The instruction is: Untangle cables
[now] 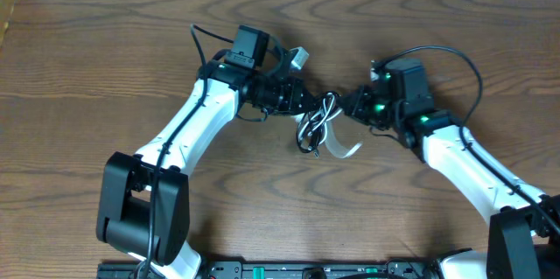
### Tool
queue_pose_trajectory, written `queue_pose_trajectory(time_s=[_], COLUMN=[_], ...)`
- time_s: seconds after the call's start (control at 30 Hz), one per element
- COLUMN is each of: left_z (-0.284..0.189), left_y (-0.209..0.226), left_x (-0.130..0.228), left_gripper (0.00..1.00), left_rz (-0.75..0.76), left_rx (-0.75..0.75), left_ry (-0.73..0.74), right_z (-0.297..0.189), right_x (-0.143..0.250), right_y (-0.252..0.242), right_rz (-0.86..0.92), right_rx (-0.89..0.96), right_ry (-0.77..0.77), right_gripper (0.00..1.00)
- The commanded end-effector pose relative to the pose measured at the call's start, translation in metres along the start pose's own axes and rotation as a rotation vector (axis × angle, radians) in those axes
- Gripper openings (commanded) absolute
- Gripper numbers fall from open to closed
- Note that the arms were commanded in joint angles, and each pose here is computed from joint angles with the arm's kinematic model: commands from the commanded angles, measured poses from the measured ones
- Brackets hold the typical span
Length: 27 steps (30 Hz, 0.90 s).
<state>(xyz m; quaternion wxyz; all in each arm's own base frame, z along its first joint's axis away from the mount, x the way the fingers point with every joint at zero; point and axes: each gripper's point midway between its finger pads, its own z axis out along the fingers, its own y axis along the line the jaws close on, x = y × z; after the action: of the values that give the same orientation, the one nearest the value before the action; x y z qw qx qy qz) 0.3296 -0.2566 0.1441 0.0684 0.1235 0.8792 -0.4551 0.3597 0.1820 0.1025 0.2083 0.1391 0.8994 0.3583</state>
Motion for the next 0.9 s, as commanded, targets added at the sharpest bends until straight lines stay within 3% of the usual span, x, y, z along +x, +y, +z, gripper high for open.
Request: queue_pose_trajectory(time_s=[0.0, 0.23, 0.47, 0.7, 0.87], left_z=[-0.016, -0.017, -0.017, -0.02, -0.024], left_y=[-0.011, -0.008, -0.009, -0.032, -0.052], left_x=[-0.009, -0.01, -0.01, -0.008, -0.014], left_gripper=[0.08, 0.07, 0.07, 0.07, 0.07], left_rz=[0.037, 0.044, 0.044, 0.028, -0.069], left_rx=[0.049, 0.04, 0.045, 0.178, 0.286], left_ry=[-0.035, -0.04, -0.039, -0.018, -0.005], right_z=[-0.019, -0.085, -0.133, -0.097, -0.06], right_x=[-0.013, -0.039, -0.06, -0.029, -0.006], right_y=[0.001, 0.033, 0.004, 0.006, 0.019], right_rz=[-0.085, -0.114, -0.028, -0.082, -0.177], right_rx=[-0.036, -0.208, -0.107, -0.095, -0.136], right_ry=[-0.034, -0.126, -0.263, -0.109, 0.002], right_gripper=[0.01, 0.01, 0.02, 0.41, 0.5])
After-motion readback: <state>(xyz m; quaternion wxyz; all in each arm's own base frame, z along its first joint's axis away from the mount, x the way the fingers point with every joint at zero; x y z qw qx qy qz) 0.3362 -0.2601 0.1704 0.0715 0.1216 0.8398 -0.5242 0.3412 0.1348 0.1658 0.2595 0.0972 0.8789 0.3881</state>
